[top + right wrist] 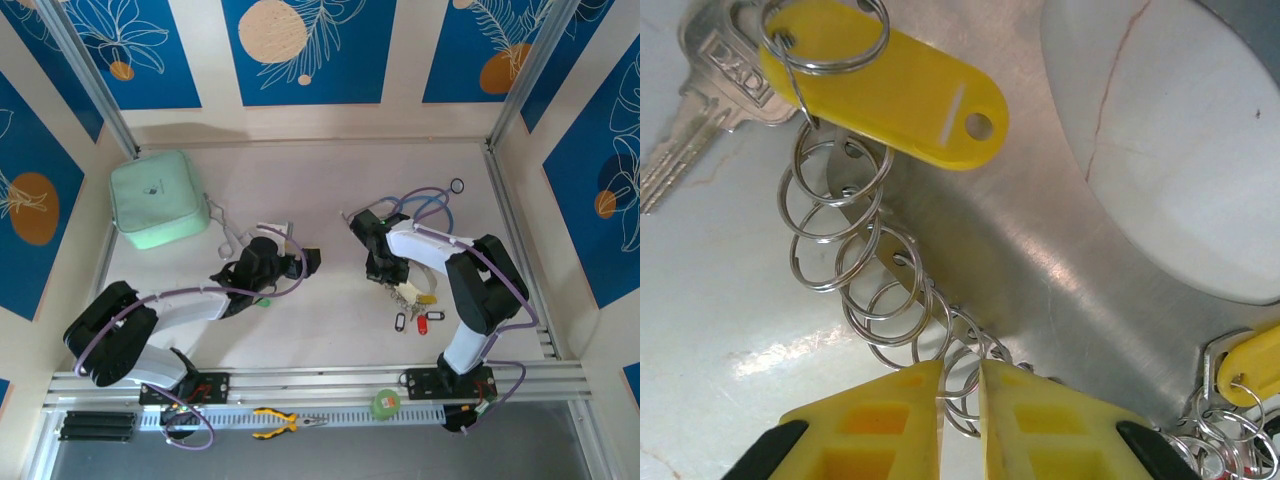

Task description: Put the keys on the keyring

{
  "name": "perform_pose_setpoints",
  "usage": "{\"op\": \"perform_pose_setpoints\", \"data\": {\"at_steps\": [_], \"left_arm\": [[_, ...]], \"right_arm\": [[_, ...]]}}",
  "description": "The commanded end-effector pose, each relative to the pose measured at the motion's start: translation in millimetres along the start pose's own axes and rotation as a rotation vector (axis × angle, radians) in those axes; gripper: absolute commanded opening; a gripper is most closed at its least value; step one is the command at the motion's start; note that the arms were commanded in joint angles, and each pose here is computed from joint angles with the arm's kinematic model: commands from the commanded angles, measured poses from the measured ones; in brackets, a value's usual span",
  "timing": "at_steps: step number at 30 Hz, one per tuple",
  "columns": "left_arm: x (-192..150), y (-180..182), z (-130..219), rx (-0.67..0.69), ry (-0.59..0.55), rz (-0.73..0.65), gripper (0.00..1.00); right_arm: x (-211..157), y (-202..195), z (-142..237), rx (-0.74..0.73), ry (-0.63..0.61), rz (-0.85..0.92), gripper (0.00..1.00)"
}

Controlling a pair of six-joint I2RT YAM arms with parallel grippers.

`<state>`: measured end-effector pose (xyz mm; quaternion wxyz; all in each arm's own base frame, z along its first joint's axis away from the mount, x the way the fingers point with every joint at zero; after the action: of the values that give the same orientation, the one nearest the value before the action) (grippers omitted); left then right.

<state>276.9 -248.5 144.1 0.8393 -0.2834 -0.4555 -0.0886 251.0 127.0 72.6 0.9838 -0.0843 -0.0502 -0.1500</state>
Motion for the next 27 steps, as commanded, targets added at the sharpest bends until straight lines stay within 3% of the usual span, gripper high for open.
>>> {"op": "perform_pose_setpoints", "data": {"at_steps": [1, 5, 14, 27], "left_arm": [[11, -9, -2, -0.007, -0.021, 0.003, 0.95], [11, -9, -4, -0.006, -0.023, -0.001, 0.95], [9, -12, -8, -0.018, -0.017, 0.007, 0.95], [9, -10, -2, -0.002, -0.026, -0.001, 0.95]], "right_arm": [[5, -4, 19, 0.046, -0.060, 0.009, 0.17], [13, -14, 46, 0.132, -0.159, -0.030, 0.20], [18, -6, 26, 0.327, -0.025, -0.224, 0.28], [31, 8, 3, 0.292, 0.004, -0.285, 0.26]]}}
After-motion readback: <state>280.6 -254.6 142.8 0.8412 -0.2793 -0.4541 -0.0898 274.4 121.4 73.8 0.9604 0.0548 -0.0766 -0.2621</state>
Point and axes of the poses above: each hand's point on the last joint's axis, 136 mm out from that joint toward the fingers, its own z axis back along the fingers, its own y axis along the line the jaws close on, x = y × z, the point moved 4 cm from there along z, back along the fingers
